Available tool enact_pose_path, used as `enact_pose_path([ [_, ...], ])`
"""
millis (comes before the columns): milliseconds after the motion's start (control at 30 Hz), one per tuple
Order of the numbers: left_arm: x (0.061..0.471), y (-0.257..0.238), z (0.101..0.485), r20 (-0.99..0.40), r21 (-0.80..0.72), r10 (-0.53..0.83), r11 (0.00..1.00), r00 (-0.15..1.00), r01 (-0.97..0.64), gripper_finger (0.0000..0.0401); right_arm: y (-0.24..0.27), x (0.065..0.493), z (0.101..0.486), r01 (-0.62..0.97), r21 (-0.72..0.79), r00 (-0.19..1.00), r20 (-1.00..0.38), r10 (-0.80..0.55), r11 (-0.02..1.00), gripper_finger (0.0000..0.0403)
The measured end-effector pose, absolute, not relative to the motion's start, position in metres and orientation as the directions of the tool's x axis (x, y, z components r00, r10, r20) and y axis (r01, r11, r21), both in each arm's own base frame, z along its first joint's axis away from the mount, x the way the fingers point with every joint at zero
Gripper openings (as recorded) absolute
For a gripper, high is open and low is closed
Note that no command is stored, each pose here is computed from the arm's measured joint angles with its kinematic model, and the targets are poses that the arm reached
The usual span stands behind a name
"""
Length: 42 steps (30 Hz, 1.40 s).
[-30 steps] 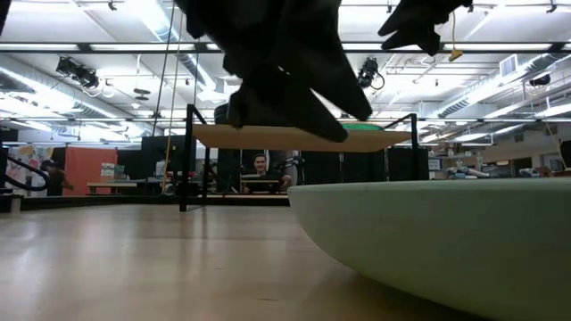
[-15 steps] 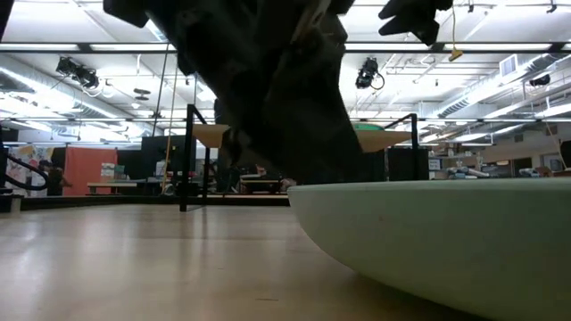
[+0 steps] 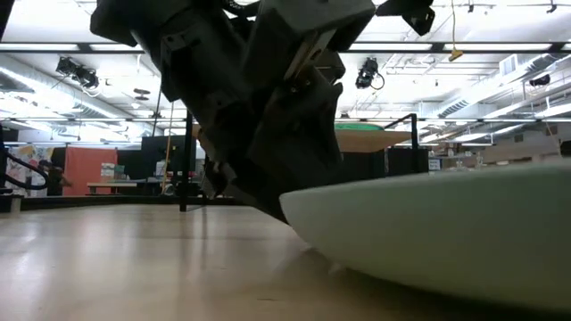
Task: Place and stack plates onto a shelf
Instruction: Stack the blue plate on top of the black plate on the shelf
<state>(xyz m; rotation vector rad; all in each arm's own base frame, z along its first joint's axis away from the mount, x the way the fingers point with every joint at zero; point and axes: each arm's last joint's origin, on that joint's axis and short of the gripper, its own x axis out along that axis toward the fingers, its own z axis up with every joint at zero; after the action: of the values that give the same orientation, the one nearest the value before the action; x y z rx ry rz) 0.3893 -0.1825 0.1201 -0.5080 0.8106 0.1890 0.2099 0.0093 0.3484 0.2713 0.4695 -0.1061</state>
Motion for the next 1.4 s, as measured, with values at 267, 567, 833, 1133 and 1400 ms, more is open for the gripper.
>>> enact_pose_path([
  [267,0.389,-0.183,0.12,-0.732,-0.368,-0.035,0.861,0.68,-0.352,0.0098,0.015,0.212,0.347,0.137,0.232,0.886,-0.464,-0.014,0.963,0.0155],
  [567,0.391,-0.183,0.124,-0.719,-0.391,-0.047,0.852,0.694,-0.347,0.0026,0.015,0.213,0.347,0.153,0.222,0.886,-0.463,-0.034,0.963,0.0155],
  [833,0.39,-0.175,0.14,-0.706,-0.392,-0.04,0.854,0.707,-0.343,0.0016,0.015,0.211,0.347,0.158,0.218,0.883,-0.468,-0.039,0.963,0.0155],
  [1133,0.387,-0.166,0.176,-0.656,-0.397,-0.034,0.865,0.754,-0.306,0.0016,0.015,0.197,0.352,0.152,0.218,0.887,-0.461,-0.036,0.964,0.0155],
  [1400,0.38,-0.153,0.216,-0.599,-0.409,-0.027,0.869,0.8,-0.277,0.0016,0.023,0.179,0.359,0.152,0.159,0.897,-0.436,-0.068,0.976,0.0155],
])
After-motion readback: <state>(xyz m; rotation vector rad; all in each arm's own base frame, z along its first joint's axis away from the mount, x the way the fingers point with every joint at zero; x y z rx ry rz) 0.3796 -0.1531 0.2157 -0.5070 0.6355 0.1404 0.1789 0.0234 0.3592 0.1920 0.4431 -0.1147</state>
